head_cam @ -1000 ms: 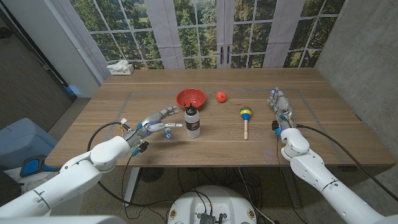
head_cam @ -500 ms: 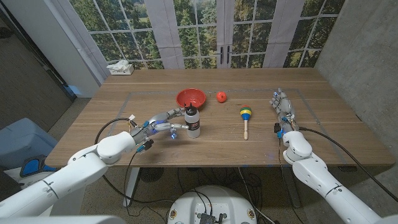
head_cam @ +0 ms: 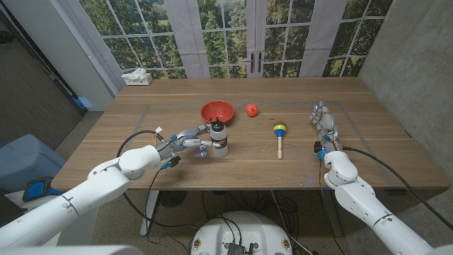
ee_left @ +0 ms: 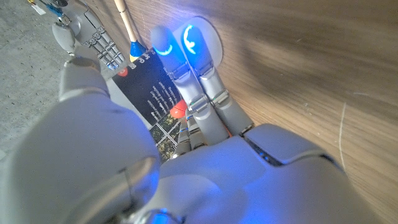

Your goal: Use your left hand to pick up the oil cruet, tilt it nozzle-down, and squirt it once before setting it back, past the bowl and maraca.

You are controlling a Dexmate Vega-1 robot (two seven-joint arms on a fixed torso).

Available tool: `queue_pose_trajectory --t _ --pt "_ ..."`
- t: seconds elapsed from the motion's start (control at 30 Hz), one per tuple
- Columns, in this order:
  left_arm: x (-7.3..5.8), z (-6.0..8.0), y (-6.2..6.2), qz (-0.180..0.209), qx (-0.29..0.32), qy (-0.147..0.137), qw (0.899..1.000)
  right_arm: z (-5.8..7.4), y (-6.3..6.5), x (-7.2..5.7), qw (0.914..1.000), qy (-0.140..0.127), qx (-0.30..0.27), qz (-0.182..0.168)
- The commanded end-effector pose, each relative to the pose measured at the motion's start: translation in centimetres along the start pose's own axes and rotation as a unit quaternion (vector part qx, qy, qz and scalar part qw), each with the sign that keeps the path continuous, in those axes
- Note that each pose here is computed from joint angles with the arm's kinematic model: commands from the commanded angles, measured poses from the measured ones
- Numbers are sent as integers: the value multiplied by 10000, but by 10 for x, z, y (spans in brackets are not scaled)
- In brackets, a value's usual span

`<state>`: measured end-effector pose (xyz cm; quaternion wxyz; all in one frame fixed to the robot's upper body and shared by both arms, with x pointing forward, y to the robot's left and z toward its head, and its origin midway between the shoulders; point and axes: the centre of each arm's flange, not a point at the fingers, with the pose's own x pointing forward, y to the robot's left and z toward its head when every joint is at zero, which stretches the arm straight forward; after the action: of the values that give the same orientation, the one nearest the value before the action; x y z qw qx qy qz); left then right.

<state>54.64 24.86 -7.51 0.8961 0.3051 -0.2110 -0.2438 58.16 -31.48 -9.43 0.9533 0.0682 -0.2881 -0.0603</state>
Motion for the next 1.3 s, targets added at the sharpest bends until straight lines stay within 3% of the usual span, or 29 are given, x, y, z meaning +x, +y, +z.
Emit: queue_pose_trajectory --t 0.03,0.27,0.43,0.8,1.3 --pt "23 4 -4 -337 18 -70 9994 -3 -7 -1 10000 10 33 -75" --pt "33 5 -9 -515 -135 -87 9985 -3 -10 0 9999 4 23 -98" --pt "34 4 -11 -412 -319 -132 9986 -3 -11 1 9999 8 12 -105" --pt "34 6 -10 -179 -373 -145 9990 -2 -11 7 10000 5 0 -80" --pt "25 19 -2 -231 -257 -212 9992 -5 -8 9 10000 -12 14 -98"
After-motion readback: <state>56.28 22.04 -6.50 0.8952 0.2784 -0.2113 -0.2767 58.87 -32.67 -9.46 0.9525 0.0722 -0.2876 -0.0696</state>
